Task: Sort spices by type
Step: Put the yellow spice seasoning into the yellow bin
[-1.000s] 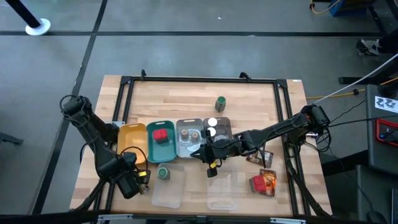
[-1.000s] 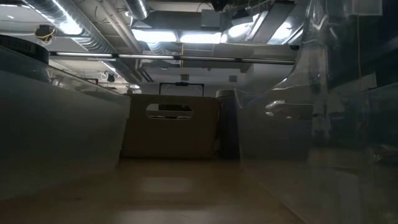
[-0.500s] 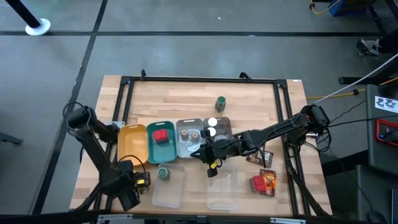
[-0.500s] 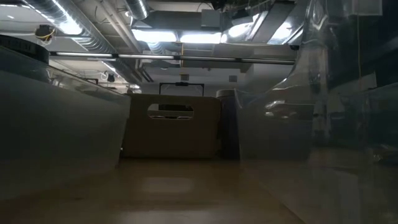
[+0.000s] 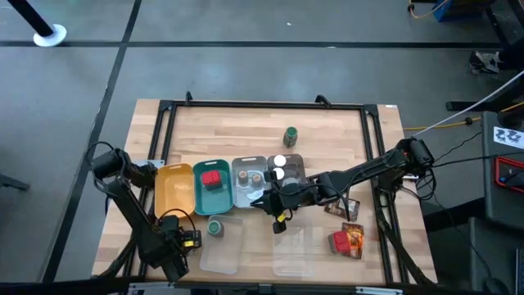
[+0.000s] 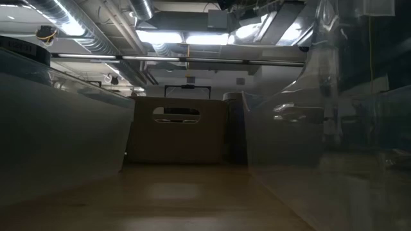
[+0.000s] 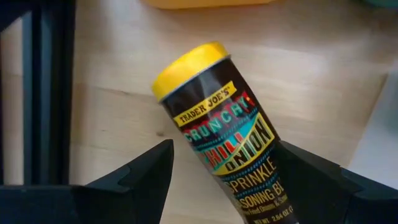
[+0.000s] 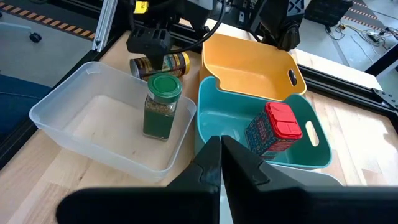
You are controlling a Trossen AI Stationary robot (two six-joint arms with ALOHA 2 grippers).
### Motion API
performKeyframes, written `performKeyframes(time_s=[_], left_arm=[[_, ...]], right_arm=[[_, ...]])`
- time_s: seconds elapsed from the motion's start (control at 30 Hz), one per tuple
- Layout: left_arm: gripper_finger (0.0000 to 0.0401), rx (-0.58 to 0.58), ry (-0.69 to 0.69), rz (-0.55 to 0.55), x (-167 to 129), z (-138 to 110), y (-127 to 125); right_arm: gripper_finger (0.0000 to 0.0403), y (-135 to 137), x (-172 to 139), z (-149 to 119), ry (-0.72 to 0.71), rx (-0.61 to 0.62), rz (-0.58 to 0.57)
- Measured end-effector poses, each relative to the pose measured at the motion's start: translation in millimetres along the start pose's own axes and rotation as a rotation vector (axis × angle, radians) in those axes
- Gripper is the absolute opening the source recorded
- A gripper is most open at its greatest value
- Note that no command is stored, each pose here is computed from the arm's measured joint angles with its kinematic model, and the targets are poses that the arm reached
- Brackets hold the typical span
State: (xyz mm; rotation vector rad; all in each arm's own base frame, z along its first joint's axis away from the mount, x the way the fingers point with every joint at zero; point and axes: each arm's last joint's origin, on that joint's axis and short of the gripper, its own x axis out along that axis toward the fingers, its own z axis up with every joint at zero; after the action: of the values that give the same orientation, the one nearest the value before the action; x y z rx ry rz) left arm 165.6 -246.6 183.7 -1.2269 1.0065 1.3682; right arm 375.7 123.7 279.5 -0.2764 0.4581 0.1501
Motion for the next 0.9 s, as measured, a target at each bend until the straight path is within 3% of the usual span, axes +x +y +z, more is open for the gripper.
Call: performKeyframes(time_s=[0.47,0.7,0.9], left_arm=[[0.0263,0.017,-0.082,0.038,22,-7,-2],[0.0263,0.132,-0.058,0.031,22,-9,-3],[0.0263,0.155,-0.033,0.019,23,-12,-5]], right_arm=[[0.0014,0,0,0,-0.002,0.000,0.000],[0.0014,0,0,0,-0.001,0.000,-0.001],[0.0014,0,0,0,-0.001,0.001,-0.001]])
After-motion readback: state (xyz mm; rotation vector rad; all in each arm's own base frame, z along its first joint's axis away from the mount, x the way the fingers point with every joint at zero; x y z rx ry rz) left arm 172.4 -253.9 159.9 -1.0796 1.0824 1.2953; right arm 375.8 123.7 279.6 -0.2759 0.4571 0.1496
